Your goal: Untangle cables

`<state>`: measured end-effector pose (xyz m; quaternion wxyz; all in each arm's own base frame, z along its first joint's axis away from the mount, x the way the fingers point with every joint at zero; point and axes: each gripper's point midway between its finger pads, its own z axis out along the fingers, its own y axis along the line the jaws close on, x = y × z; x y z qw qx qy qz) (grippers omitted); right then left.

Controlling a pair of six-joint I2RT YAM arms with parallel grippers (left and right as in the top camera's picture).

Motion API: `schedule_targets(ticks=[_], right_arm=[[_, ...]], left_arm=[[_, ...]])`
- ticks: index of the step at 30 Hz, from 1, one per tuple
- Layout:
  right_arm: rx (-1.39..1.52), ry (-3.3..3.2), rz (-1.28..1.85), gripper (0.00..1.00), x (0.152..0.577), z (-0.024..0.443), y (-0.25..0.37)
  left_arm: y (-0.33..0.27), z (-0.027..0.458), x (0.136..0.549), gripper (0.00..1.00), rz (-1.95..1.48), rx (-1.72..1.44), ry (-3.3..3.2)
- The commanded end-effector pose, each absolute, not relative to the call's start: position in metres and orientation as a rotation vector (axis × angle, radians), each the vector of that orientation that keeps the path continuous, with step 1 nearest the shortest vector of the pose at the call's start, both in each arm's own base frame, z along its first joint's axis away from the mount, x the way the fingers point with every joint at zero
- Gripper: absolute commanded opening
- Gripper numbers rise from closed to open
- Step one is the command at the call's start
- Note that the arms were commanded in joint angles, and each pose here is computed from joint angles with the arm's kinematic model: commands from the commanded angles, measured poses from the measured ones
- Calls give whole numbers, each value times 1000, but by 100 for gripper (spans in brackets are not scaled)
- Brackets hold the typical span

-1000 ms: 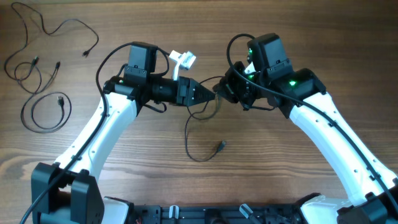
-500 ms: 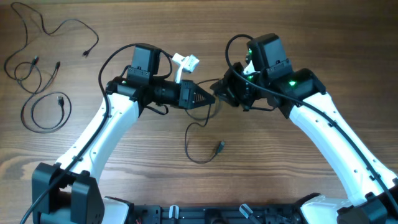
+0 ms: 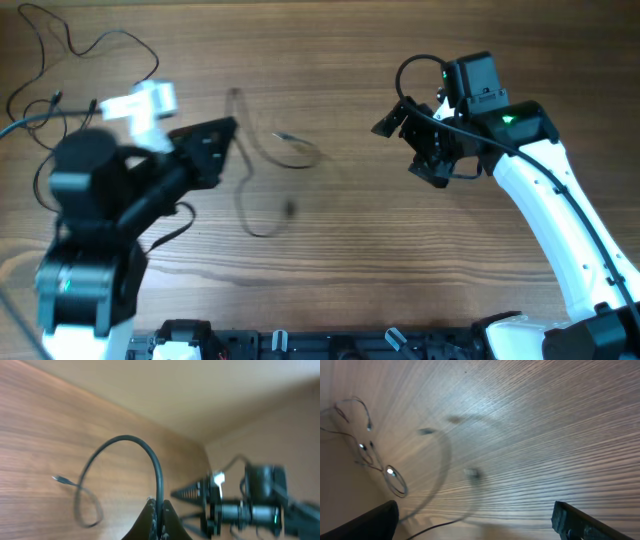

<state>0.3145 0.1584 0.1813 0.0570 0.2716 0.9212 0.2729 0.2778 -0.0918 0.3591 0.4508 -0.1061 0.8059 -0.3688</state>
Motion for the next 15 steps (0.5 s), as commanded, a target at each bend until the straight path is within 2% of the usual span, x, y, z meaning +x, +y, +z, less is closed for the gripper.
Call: schedule_targets(ticks=[1,7,10,15], right_arm=[[752,2780,762,100,315,185,151],[731,2789,739,100,313,183,149],[731,2789,739,100,313,183,149],[732,2793,737,100,312,183,149]], left_arm=[[-49,386,268,4,-833,-465,1845],[-12,398,245,4,-804,-680,1715],[-11,392,244,4,-878,-807,1703],[30,360,236,4,-718,-1158,1638]])
